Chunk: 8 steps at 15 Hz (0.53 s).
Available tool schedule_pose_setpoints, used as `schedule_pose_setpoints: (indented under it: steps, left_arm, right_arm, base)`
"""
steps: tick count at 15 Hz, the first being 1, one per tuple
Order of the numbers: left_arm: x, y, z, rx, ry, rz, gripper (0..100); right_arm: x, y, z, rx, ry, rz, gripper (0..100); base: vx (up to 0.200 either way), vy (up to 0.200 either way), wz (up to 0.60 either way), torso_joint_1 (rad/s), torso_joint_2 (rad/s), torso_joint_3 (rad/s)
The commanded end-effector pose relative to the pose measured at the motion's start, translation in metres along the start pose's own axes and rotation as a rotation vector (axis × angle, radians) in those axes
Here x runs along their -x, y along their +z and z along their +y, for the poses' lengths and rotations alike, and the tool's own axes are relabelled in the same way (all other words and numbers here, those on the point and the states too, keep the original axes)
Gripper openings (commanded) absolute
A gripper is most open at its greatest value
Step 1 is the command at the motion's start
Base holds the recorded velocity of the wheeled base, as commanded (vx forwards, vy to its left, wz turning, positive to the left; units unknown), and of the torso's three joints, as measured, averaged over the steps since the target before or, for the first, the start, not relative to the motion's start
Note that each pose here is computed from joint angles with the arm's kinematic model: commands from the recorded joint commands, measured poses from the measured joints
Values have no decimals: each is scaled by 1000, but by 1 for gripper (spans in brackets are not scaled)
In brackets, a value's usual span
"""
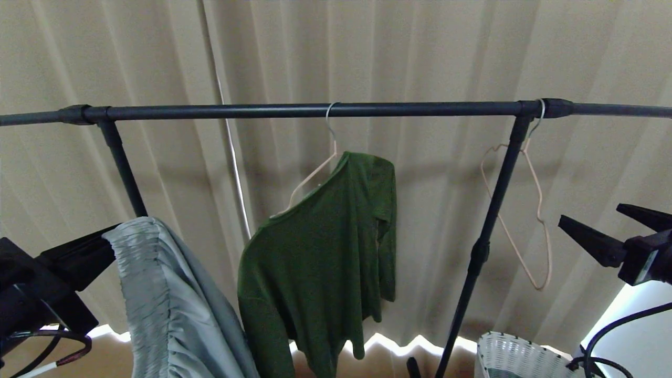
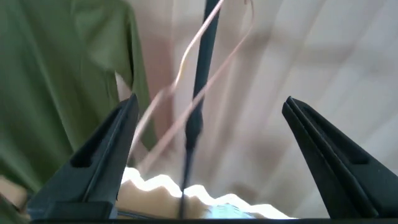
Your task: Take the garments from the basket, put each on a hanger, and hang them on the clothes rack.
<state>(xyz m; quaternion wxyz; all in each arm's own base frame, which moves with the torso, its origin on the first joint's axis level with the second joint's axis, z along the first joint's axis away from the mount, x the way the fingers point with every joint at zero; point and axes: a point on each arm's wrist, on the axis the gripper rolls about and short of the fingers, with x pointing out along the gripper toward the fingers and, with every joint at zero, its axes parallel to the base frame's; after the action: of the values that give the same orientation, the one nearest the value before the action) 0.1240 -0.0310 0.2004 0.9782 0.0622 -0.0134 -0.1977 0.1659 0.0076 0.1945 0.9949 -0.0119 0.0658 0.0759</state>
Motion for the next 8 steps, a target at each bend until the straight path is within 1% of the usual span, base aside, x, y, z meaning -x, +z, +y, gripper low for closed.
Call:
schedule_pose_setpoints:
  steps: [1, 2, 4, 5, 6, 8]
  left_arm:
    - [0, 0, 0, 0, 0, 2, 0]
    - [-1, 0, 0, 0, 0, 2, 0]
    - [-2, -1, 0, 1, -1, 6, 0]
    - [-2, -1, 0, 1, -1, 6, 0]
    - [-2, -1, 1, 1, 0, 9, 0]
    - [-2, -1, 1, 3, 0, 9, 0]
  right_arm:
    - [-9, 11, -1, -49, 5, 7, 100]
    - [-14, 17, -1, -64, 11, 27, 100]
    - [-29, 22, 1, -65, 24, 76, 100]
    - [-29, 22, 1, -65, 24, 76, 100]
    - [-47, 28, 6, -60, 20, 147, 100]
    - [-57, 34, 12, -44, -47, 226, 100]
  base:
    - [0, 0, 0, 0, 0, 0]
    - [0, 0, 0, 0, 0, 0]
    - [0, 0, 0, 0, 0, 0]
    - [0, 0, 0, 0, 0, 0]
    - [0, 0, 0, 0, 0, 0]
    - [0, 0, 0, 0, 0, 0]
